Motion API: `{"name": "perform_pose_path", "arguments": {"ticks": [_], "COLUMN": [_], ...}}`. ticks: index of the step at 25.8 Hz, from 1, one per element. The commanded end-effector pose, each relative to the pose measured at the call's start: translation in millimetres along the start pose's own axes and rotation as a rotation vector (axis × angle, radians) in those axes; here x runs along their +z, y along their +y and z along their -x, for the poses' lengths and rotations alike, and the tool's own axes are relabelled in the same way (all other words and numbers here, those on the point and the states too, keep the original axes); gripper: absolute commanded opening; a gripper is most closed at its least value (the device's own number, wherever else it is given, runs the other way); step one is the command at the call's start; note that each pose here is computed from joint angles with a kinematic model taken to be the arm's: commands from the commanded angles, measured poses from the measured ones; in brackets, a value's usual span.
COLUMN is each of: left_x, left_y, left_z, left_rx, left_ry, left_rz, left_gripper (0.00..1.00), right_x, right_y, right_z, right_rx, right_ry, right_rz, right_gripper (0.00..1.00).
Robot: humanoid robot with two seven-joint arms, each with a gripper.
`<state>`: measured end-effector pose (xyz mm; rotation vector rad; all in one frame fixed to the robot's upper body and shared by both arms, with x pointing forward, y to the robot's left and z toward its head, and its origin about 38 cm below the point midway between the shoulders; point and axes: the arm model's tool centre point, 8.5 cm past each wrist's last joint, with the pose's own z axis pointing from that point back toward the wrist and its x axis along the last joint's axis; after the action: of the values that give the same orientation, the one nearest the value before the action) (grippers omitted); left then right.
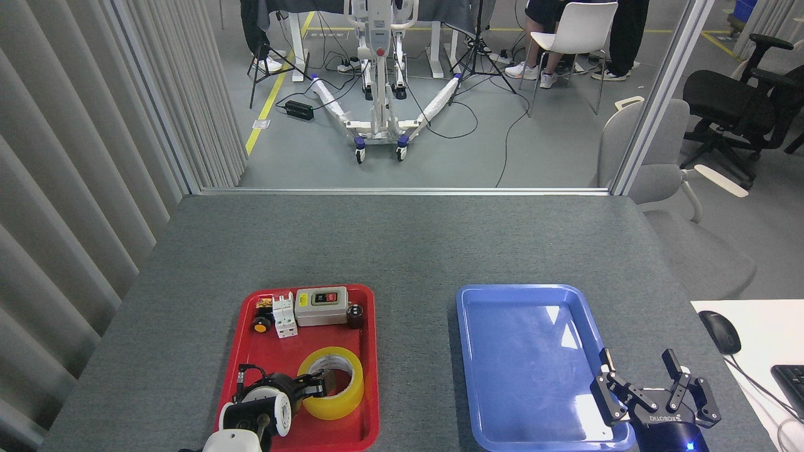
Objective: Place and move tape with both arms
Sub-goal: 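Move the left gripper to the yellow tape roll and grasp its edge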
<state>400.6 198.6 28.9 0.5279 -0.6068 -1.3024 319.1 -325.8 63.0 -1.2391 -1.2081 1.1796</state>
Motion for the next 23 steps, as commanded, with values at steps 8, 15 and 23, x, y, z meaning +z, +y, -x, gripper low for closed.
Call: {"name": "perform_pose_path", "arguments": {"ticks": [8,15,23], "left_x": [-13,-16,-17], "left_y": [-6,-8,-6], "left_z": [-3,1,6], "left_rx": [-0.021,-0.030,-0.062], "left_ry": [0.008,0.020,0.047], "left_rz": [0.043,0.047,0.030], "left_gripper": [0.91,0.82,0.66], "right_x": [0,0,-1], "right_y": [-0.6,-2.4,-4.8], "right_z": [0,4,4], "right_rx": [0.001,0.012,0.015], "right_ry": [0.002,0.006,0.002], "right_rz": [0.005,0.007,0.013], "right_gripper": [1.00,1.00,1.00]}}
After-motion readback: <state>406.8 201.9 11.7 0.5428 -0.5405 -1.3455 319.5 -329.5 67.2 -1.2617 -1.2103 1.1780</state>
